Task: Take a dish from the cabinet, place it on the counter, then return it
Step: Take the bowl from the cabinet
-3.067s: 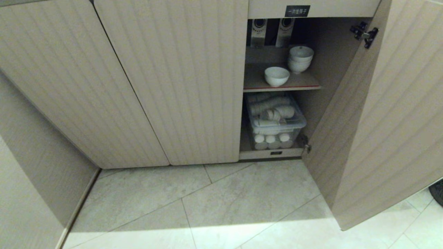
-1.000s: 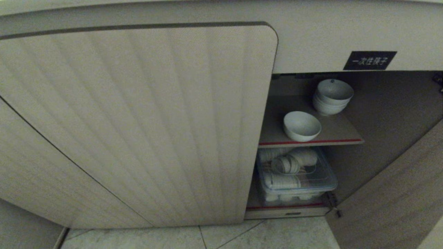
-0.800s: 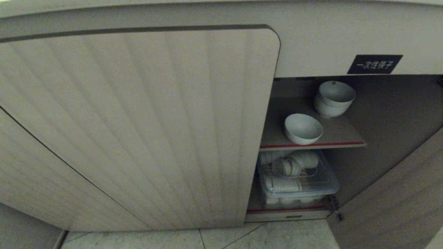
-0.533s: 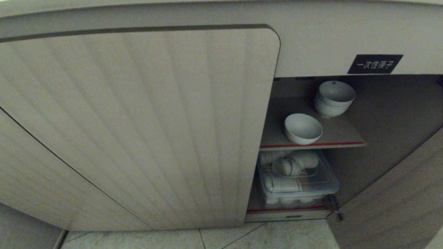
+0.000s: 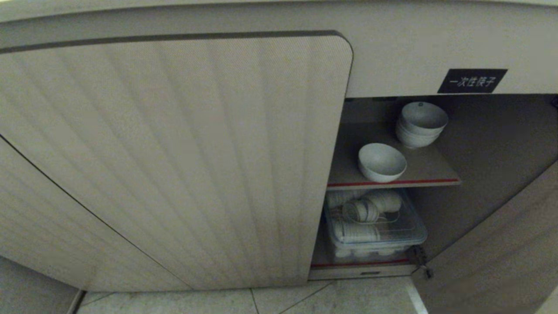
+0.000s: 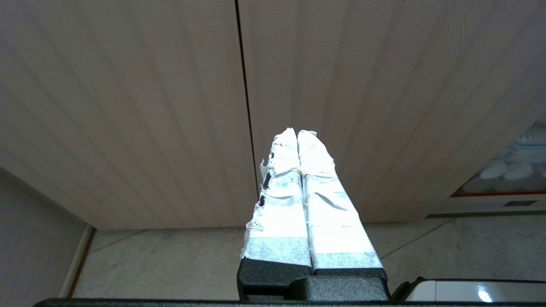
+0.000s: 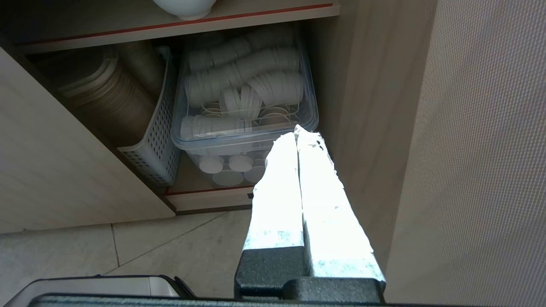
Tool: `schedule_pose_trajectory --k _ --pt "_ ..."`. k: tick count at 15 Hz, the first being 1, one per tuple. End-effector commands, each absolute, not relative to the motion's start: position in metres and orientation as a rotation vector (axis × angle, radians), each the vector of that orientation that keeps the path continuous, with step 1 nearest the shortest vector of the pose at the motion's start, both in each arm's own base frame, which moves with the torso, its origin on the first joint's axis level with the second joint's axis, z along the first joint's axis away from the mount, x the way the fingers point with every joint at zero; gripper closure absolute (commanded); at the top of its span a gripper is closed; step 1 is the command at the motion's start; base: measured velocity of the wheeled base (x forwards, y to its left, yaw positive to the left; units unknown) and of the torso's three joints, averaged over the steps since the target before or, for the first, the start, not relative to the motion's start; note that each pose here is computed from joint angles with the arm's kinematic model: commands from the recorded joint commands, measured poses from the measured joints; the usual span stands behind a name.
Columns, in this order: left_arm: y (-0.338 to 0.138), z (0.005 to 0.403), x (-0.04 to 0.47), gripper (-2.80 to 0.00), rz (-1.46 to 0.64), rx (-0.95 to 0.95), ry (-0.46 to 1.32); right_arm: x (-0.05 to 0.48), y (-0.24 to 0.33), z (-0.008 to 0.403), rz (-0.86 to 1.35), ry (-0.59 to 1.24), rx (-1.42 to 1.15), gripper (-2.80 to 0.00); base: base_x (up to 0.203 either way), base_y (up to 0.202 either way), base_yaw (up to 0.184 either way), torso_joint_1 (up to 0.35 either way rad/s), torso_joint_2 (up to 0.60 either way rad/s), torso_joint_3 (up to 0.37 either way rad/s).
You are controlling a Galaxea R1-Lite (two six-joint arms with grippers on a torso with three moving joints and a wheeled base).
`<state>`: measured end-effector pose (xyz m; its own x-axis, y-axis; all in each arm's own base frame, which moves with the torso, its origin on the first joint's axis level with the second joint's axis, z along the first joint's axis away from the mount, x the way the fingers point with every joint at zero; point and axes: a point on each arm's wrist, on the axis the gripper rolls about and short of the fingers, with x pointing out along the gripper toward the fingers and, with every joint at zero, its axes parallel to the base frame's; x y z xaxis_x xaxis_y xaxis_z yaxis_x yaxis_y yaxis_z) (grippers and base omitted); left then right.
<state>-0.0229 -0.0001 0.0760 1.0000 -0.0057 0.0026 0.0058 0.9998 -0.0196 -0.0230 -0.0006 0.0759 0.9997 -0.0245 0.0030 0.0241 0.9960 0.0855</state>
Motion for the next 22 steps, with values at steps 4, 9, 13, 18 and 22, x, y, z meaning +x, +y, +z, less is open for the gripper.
schedule_pose_trajectory --k 4,9,13,18,22 --pt "0.0 0.076 -0.023 0.0 -0.006 -0.02 -0.003 -0.023 -0.001 0.076 -0.024 -0.003 0.077 0.0 0.0 0.0 0.0 0.0 0.0 0.0" --pt "0.0 0.076 -0.023 0.0 -0.007 -0.02 -0.003 -0.023 0.0 0.076 -0.001 -0.003 0.042 0.0 0.0 0.0 0.0 0.0 0.0 0.0" --pt "0.0 0.076 -0.023 0.0 -0.006 -0.02 -0.003 -0.023 0.0 0.077 0.015 -0.003 -0.017 0.0 0.0 0.0 0.0 0.0 0.0 0.0" --pt "0.0 0.076 -0.023 0.0 -0.008 -0.02 -0.003 -0.024 0.0 0.083 0.017 -0.017 -0.018 0.0 0.0 0.0 0.0 0.0 0.0 0.0" --pt "0.0 0.076 -0.023 0.0 -0.006 -0.02 -0.003 -0.021 0.004 0.107 0.189 0.001 -0.028 0.0 0.0 0.0 0.0 0.0 0.0 0.0"
